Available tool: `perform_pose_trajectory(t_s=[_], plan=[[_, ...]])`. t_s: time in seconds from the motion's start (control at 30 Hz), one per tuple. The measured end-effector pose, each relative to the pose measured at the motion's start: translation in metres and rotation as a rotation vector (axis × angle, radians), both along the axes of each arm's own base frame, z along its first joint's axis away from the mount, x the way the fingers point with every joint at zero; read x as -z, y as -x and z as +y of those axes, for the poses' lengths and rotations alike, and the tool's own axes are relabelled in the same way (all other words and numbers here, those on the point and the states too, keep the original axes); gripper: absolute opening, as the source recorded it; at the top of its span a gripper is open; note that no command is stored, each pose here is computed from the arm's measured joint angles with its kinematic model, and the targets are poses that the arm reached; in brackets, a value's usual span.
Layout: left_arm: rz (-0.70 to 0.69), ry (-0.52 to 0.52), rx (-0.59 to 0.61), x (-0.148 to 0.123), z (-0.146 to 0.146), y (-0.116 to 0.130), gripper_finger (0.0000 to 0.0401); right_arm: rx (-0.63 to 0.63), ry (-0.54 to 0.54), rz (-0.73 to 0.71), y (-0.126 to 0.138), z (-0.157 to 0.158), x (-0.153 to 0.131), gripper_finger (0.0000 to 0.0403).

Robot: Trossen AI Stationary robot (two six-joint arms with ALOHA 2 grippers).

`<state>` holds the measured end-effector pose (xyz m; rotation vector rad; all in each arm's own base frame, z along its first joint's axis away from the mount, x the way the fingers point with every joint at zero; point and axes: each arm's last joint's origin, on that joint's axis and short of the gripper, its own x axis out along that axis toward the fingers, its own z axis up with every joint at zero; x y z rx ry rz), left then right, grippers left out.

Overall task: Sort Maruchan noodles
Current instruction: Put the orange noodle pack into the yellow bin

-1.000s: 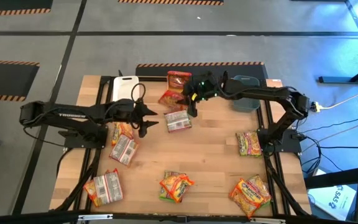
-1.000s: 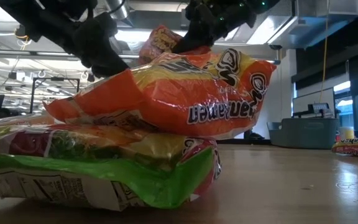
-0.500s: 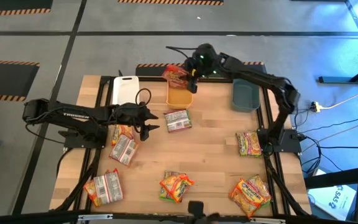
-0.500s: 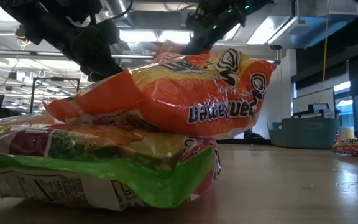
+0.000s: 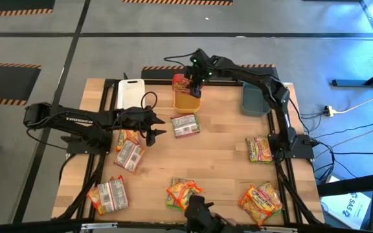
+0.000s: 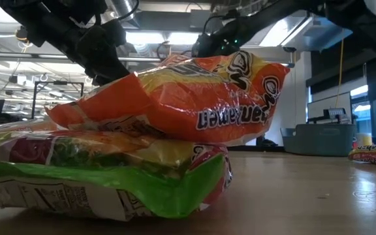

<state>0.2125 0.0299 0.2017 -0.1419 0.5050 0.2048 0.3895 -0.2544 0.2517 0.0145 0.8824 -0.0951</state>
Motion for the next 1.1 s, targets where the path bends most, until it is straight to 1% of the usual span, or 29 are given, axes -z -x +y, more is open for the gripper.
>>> perform_pose_trajectory(t_s=[0.4, 0.53, 0.8, 1.0, 1.1], plan=[[-0.001, 0.000, 0.000, 0.000, 0.000, 0.000, 0.0207, 0.021, 0.038, 0.095, -0.006, -0.006, 0.027, 0.0103], [-0.002, 0.002, -0.001, 0.000, 0.000, 0.000, 0.0207, 0.023, 0.025, 0.122, -0.007, -0.007, 0.038, 0.0103], [-0.008, 0.000, -0.001, -0.001, 0.000, 0.000, 0.0207, 0.022, 0.008, 0.134, -0.008, -0.008, 0.045, 0.0104], [-0.008, 0.001, 0.001, -0.001, 0.000, 0.000, 0.0207, 0.066, -0.015, 0.150, -0.010, -0.009, 0.053, 0.0115], [-0.008, 0.001, 0.003, -0.001, 0.000, 0.000, 0.0207, 0.088, 0.002, 0.175, -0.010, -0.011, 0.058, 0.0125]])
